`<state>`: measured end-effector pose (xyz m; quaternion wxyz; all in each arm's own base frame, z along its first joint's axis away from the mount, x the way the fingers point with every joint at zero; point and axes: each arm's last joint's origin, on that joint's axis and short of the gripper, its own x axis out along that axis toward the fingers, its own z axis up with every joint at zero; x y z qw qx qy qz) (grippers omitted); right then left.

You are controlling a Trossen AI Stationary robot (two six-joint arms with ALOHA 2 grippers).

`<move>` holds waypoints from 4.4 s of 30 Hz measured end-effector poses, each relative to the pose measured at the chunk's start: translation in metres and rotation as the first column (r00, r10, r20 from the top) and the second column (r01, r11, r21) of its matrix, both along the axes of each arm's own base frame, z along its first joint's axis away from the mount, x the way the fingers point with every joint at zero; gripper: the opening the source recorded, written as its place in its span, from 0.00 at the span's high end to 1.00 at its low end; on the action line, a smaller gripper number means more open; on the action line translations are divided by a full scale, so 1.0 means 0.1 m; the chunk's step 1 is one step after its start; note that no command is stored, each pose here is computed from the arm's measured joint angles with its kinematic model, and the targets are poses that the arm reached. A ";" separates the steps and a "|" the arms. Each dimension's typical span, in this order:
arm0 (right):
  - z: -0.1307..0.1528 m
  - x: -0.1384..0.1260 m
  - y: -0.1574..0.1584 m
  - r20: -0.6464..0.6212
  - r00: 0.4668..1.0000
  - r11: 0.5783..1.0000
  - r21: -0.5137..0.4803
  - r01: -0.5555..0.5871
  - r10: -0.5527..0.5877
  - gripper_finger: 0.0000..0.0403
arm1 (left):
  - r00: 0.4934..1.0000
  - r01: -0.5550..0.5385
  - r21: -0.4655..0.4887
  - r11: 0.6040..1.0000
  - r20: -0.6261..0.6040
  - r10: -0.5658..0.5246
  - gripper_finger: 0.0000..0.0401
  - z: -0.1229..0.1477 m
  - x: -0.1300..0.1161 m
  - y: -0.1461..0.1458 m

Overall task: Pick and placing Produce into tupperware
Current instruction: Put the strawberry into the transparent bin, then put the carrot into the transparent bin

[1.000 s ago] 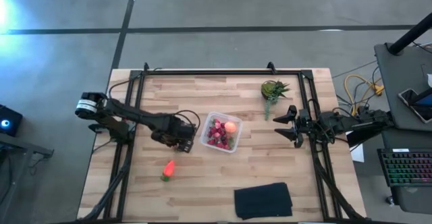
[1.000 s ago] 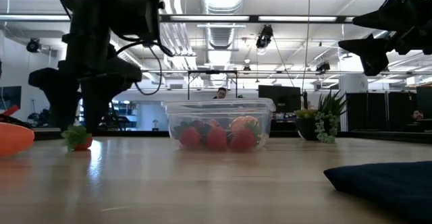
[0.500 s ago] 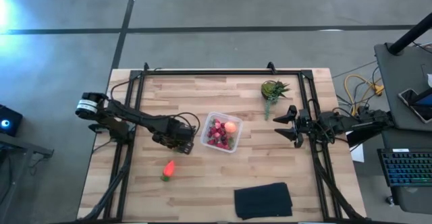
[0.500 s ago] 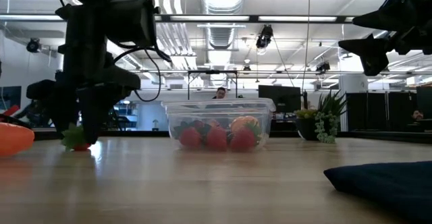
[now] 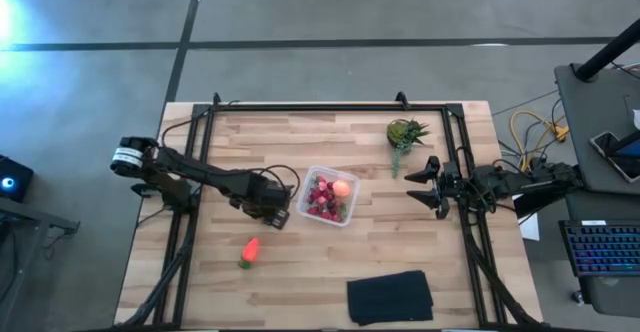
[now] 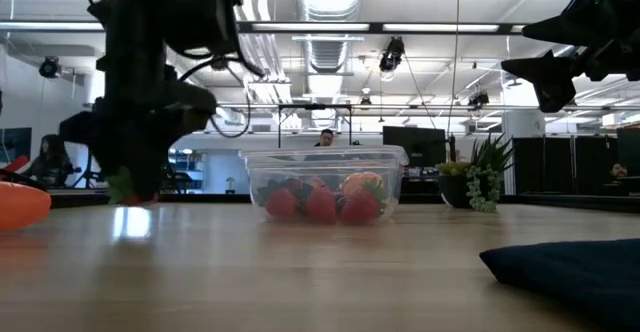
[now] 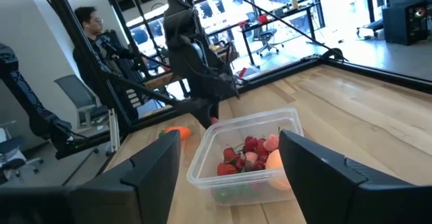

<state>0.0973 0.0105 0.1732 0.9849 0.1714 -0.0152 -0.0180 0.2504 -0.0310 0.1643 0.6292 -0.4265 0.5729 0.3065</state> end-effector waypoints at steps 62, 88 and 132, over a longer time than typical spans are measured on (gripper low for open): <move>0.00 0.00 0.00 0.000 1.000 1.000 0.000 0.000 0.000 0.39 | 0.984 0.151 -0.116 0.982 -0.078 -0.160 0.23 0.45 -0.17 -0.49; 0.00 0.00 0.00 0.000 1.000 1.000 0.000 0.000 0.000 0.39 | 0.989 0.117 -0.096 0.988 -0.081 -0.125 0.29 -0.02 -0.32 -0.87; 0.00 0.00 0.00 0.001 1.000 1.000 0.000 0.000 0.000 0.40 | 0.689 0.029 0.763 0.645 0.453 -0.566 0.58 1.43 0.91 -0.04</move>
